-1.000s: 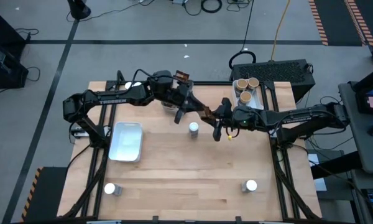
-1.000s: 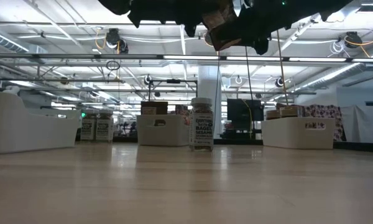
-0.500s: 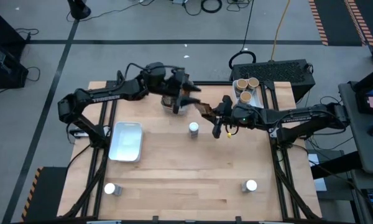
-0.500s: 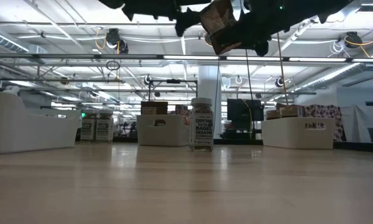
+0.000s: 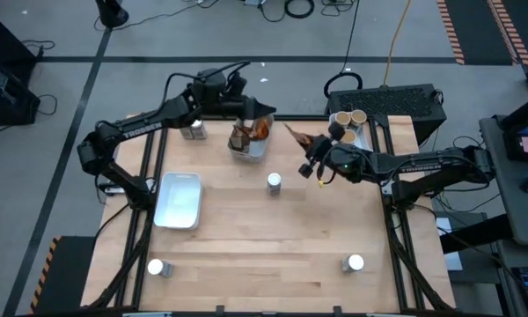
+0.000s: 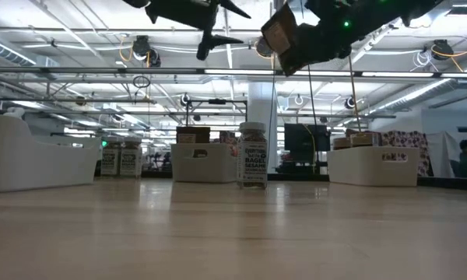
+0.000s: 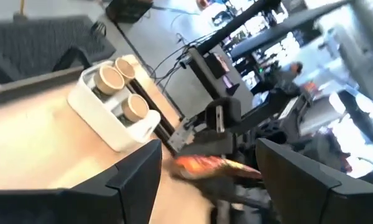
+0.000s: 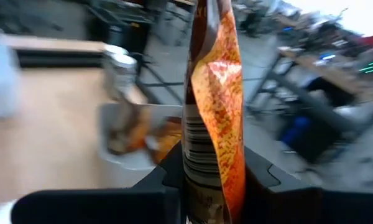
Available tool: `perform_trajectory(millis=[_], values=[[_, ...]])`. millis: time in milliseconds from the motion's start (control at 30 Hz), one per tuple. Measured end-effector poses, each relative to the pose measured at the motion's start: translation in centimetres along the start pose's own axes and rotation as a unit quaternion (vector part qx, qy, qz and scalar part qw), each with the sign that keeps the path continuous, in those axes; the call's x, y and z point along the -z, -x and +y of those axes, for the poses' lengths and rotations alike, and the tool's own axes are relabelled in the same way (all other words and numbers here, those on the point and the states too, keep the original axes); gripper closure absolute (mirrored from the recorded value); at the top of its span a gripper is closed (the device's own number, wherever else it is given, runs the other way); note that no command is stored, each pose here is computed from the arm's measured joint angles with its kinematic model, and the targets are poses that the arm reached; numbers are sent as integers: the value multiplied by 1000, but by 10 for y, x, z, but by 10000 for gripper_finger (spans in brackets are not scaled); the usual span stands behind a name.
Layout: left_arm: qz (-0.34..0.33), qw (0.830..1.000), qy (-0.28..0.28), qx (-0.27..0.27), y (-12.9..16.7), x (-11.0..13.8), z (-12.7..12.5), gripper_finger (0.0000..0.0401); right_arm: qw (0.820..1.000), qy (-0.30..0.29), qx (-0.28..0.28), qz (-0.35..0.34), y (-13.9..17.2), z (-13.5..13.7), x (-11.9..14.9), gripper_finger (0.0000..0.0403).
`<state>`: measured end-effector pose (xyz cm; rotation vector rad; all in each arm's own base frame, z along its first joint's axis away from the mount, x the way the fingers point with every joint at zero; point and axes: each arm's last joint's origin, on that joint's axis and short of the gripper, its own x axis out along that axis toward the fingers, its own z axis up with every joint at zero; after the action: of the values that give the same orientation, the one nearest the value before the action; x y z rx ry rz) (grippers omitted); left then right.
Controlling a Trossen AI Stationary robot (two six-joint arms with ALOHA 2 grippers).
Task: Sort spices by type
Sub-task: Put the orange spice pack on the gray bin
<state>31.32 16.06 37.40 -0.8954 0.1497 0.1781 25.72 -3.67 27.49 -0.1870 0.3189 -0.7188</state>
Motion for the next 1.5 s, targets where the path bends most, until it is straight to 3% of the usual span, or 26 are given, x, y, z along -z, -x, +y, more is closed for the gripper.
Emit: perform_trajectory(millis=[167,333,500,700,833,1033,1300,1500], values=[[-7,995,102,0,1,-2,1,139,993,88,77,16,0,-4,1,335],[-5,981,193,0,1,-1,1,139,973,187,130,49,-4,-3,5,335],[-10,975,221,-26,-4,5,2,139,959,227,155,74,-11,2,13,334],[33,960,274,-37,-26,26,3,139,939,284,166,101,-19,8,21,334],[57,947,311,-54,-43,38,11,139,931,305,173,105,-22,11,22,334],[79,937,336,-64,-57,47,21,139,933,298,180,90,-24,11,18,333],[63,942,329,-29,-63,44,19,139,936,295,175,83,-23,12,17,333],[66,942,329,-31,-67,48,19,139,941,290,156,73,-24,13,17,333]])
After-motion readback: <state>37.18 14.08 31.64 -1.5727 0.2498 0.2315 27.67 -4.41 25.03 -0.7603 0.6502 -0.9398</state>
